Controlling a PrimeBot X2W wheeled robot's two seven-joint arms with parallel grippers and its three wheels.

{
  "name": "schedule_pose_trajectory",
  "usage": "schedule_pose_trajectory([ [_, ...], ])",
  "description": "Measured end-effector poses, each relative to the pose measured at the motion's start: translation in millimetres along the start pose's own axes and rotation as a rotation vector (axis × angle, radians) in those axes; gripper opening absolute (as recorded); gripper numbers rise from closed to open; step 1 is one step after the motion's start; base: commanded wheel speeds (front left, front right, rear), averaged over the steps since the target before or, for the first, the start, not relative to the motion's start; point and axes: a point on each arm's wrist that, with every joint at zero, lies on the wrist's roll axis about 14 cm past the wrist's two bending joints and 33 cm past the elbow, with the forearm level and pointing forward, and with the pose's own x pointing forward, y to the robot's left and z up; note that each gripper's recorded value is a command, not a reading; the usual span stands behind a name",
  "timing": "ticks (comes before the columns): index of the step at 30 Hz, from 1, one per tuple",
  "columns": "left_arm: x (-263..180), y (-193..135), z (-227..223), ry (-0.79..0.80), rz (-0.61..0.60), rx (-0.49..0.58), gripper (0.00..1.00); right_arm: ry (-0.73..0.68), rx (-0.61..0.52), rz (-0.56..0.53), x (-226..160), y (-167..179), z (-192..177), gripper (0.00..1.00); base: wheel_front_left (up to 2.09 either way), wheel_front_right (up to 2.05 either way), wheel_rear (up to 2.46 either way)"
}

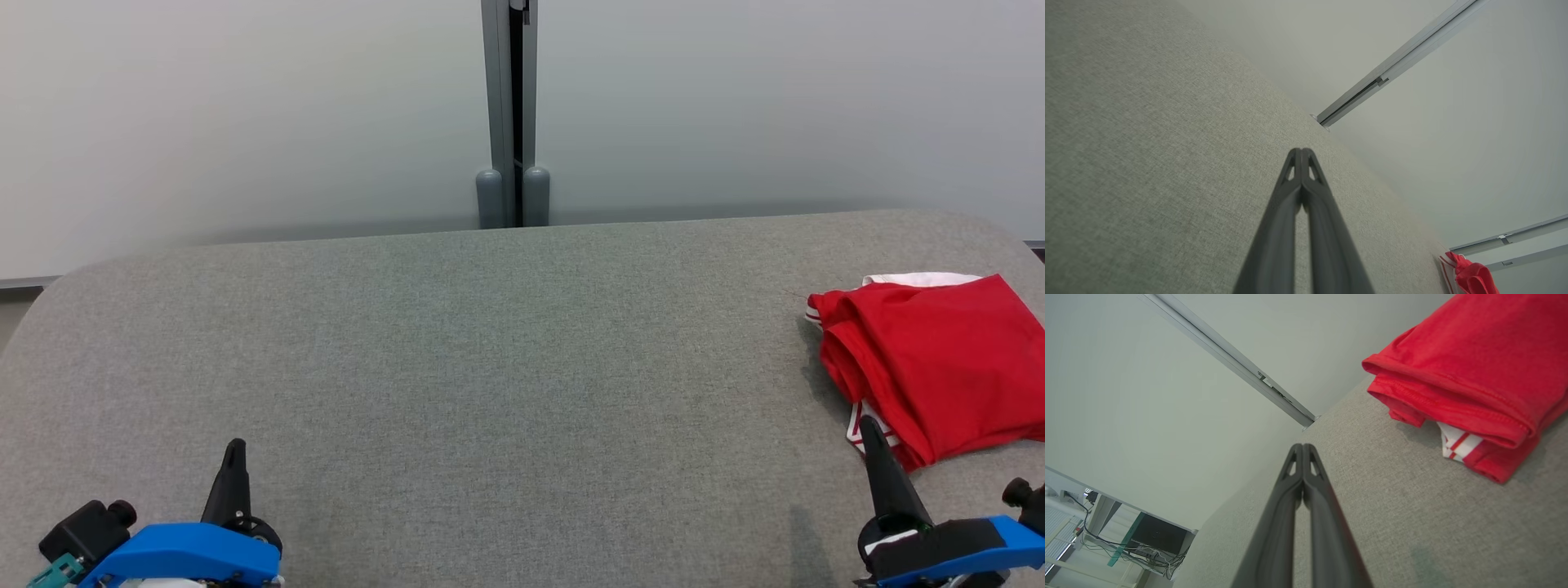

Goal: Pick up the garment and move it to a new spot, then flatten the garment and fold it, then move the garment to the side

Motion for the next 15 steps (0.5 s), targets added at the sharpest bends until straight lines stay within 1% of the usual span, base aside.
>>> schedule_pose_trajectory([
  [15,5.4,-7.1,7.7,-0.017,-0.021,-0.195,0.0,-0.006,0.181,0.006,6.0,1.1,1.9,0.0,0.0,0.0,0.0],
])
